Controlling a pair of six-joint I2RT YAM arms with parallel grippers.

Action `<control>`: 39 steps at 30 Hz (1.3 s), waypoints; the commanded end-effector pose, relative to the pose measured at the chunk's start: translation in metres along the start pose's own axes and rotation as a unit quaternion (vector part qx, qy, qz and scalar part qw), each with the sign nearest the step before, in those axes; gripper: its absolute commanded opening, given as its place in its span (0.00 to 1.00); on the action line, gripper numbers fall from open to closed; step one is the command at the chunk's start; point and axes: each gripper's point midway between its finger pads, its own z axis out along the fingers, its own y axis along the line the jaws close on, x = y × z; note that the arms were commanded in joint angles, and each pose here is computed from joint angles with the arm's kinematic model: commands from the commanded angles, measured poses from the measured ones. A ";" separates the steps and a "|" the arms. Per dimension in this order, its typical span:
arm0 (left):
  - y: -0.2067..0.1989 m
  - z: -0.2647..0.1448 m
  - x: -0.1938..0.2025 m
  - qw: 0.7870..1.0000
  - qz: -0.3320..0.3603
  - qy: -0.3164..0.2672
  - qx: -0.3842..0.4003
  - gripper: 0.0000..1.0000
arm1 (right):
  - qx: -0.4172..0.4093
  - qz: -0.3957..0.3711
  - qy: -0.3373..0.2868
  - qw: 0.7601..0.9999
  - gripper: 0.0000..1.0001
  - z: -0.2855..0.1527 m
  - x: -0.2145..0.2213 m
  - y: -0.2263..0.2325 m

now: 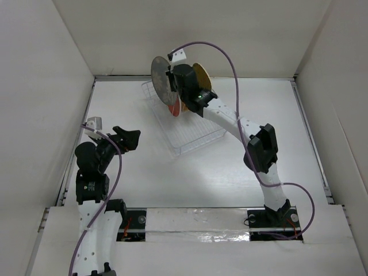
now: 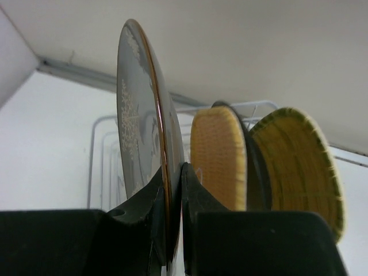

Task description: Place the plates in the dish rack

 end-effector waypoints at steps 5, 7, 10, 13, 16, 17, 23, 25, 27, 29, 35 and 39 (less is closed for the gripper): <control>-0.008 -0.005 -0.007 0.999 0.032 -0.012 0.007 0.99 | 0.028 -0.005 -0.051 0.998 0.00 -0.002 -0.028 0.017; -0.007 -0.005 -0.007 0.999 0.030 -0.013 0.004 0.99 | 0.022 -0.015 -0.036 0.999 0.00 0.000 -0.009 0.033; -0.003 -0.005 -0.008 0.999 0.029 -0.015 -0.008 0.99 | 0.026 -0.029 -0.021 0.999 0.00 -0.002 0.017 0.047; -0.003 -0.005 -0.010 0.999 0.031 -0.016 -0.009 0.99 | 0.030 -0.038 -0.016 0.999 0.00 -0.004 0.038 0.065; -0.005 -0.005 -0.010 0.999 0.034 -0.015 -0.004 0.99 | 0.036 -0.046 -0.008 0.998 0.05 -0.005 0.056 0.076; -0.005 -0.005 -0.010 0.999 0.034 -0.015 -0.004 0.99 | 0.037 -0.049 -0.006 0.998 0.11 -0.004 0.060 0.076; -0.005 -0.005 -0.012 0.999 0.041 -0.019 -0.004 0.99 | 0.021 -0.025 -0.031 0.999 0.58 -0.017 0.027 0.074; -0.005 -0.005 -0.013 0.999 0.043 -0.021 -0.005 0.99 | 0.006 -0.011 -0.051 0.999 0.63 -0.031 0.002 0.071; -0.005 -0.005 -0.014 0.999 0.045 -0.024 -0.003 0.99 | -0.014 0.005 -0.062 0.998 0.67 -0.043 -0.014 0.071; -0.006 -0.005 -0.013 0.999 0.044 -0.023 -0.002 0.99 | -0.027 0.020 -0.080 0.996 0.72 -0.065 -0.037 0.061; -0.011 -0.003 -0.020 0.999 0.041 -0.034 0.010 0.99 | -0.068 0.075 -0.125 0.987 0.93 -0.140 -0.072 0.026; -0.034 -0.008 -0.053 0.995 0.039 -0.085 0.038 0.99 | -0.065 0.120 -0.172 0.976 0.93 -0.197 -0.084 -0.011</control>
